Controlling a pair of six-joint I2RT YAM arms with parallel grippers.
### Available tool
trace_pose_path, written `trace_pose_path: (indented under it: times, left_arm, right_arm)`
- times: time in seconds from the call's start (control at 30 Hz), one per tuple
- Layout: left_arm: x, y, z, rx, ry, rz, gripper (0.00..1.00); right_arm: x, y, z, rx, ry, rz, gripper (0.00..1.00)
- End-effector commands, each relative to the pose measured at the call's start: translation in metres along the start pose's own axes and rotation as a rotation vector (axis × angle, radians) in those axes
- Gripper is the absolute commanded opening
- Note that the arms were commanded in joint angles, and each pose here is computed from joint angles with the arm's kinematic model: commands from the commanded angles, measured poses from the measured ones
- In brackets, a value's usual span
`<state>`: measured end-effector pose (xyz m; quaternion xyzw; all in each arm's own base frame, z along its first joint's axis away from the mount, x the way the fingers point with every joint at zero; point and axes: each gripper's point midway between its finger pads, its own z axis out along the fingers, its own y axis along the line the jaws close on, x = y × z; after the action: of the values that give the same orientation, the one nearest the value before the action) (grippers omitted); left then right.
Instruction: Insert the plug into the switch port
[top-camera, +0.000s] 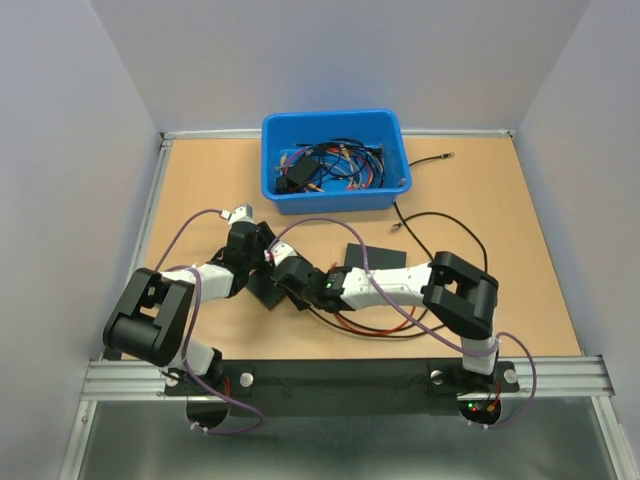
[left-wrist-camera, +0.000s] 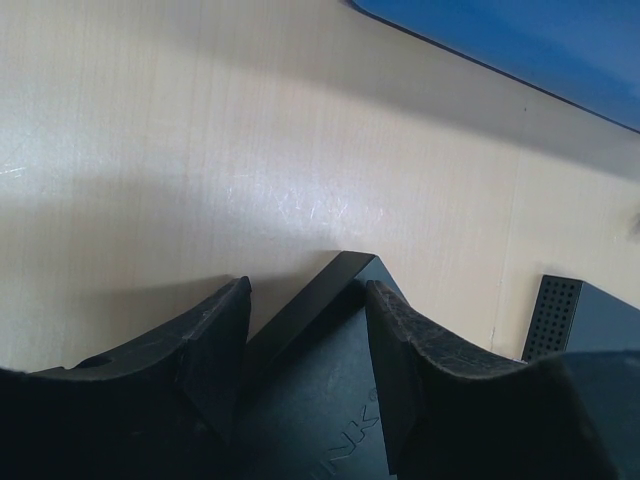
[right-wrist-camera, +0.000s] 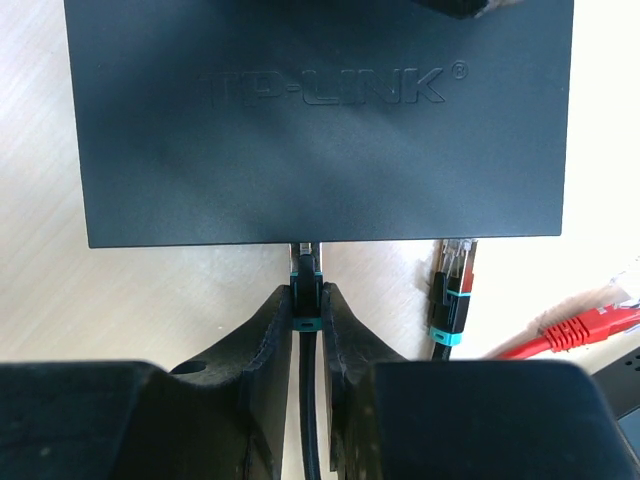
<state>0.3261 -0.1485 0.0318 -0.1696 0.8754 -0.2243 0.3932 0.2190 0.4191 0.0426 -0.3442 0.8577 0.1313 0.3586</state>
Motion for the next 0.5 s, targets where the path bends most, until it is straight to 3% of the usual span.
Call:
trace_pose_path:
  times: [0.0,0.47]
  left_arm:
    - [0.067,0.021,-0.014,-0.054,0.25,-0.023,0.58]
    - [0.067,0.02,-0.015,-0.052,0.245,-0.016,0.57]
  right_arm:
    - [-0.119,0.006,-0.012,0.003,-0.36,0.117,0.0]
    - [-0.116,-0.014,0.01,0.046,-0.341,0.153,0.0]
